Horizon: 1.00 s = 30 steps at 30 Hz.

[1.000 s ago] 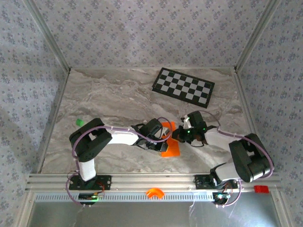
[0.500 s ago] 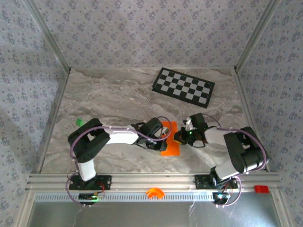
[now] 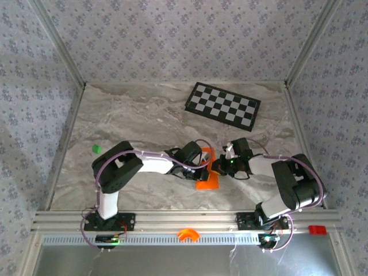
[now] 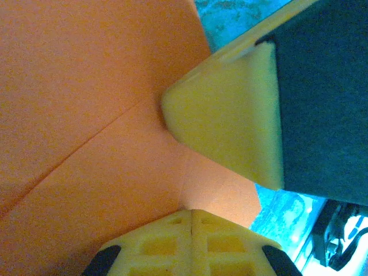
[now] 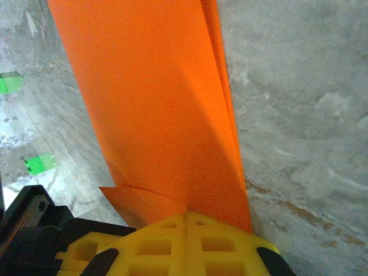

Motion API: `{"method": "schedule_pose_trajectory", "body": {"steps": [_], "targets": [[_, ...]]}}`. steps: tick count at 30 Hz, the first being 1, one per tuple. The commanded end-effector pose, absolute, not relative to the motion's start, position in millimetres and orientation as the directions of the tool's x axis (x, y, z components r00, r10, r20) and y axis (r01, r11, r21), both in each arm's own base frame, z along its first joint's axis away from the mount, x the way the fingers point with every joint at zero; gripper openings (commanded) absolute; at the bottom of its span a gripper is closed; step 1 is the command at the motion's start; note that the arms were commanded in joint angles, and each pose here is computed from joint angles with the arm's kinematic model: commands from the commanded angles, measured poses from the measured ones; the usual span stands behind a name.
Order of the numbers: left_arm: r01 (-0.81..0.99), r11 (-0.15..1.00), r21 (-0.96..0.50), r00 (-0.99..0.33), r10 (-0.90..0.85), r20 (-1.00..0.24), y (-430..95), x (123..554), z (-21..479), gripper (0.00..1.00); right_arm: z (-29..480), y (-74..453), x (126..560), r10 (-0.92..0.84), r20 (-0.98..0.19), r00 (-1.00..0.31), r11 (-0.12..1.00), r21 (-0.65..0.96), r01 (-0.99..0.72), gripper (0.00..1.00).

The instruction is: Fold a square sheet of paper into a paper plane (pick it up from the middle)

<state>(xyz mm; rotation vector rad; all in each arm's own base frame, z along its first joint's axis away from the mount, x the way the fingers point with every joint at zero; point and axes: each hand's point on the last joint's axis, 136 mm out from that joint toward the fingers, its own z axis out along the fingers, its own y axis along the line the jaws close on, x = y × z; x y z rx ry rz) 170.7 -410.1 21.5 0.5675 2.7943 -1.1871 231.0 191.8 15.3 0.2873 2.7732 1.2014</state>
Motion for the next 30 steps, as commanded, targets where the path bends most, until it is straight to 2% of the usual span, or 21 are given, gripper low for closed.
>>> {"method": "schedule_pose_trajectory", "body": {"steps": [1,13,16,23,30], "targets": [[0.316,0.675,-0.667,-0.934,0.343,-0.096,-389,142,1,0.06,-20,168,211,0.250,0.041,-0.967,0.754,0.618,0.221,0.00],[0.383,0.706,-0.595,-0.902,0.425,-0.076,-346,105,0,0.08,-19,165,212,0.255,0.037,-0.966,0.757,0.614,0.223,0.00],[0.394,0.709,-0.585,-0.905,0.411,-0.112,-343,110,6,0.07,-20,166,212,0.257,0.038,-0.966,0.756,0.615,0.225,0.00],[0.426,0.609,-0.669,-0.904,0.324,-0.281,-376,135,58,0.07,-18,169,212,0.255,0.040,-0.966,0.751,0.622,0.224,0.00],[0.388,0.638,-0.666,-0.922,0.283,-0.265,-392,160,41,0.06,-15,171,215,0.258,0.037,-0.965,0.745,0.629,0.223,0.00]]}}
